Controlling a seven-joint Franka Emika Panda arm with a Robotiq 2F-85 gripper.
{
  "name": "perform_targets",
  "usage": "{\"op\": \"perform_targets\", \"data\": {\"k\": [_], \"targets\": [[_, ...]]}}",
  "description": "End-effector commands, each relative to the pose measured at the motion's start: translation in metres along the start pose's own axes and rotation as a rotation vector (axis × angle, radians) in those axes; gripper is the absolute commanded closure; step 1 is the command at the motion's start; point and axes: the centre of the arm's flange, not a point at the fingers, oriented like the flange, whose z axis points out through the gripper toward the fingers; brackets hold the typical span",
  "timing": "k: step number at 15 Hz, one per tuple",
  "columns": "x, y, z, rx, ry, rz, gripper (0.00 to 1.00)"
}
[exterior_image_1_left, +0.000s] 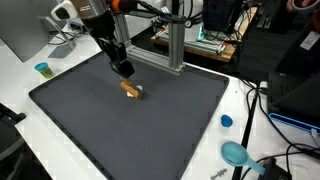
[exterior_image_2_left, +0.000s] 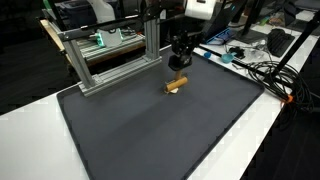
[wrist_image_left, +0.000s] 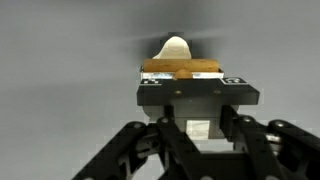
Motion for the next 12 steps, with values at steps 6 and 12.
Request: {"op": "perform_targets", "data": {"k": [6,12], "targets": [[0.012,0.017,0.028,0.019,-0.034,0.018,0.79],[0.011,0.017,0.050,0.062,-0.103,-0.011,0.79]]}}
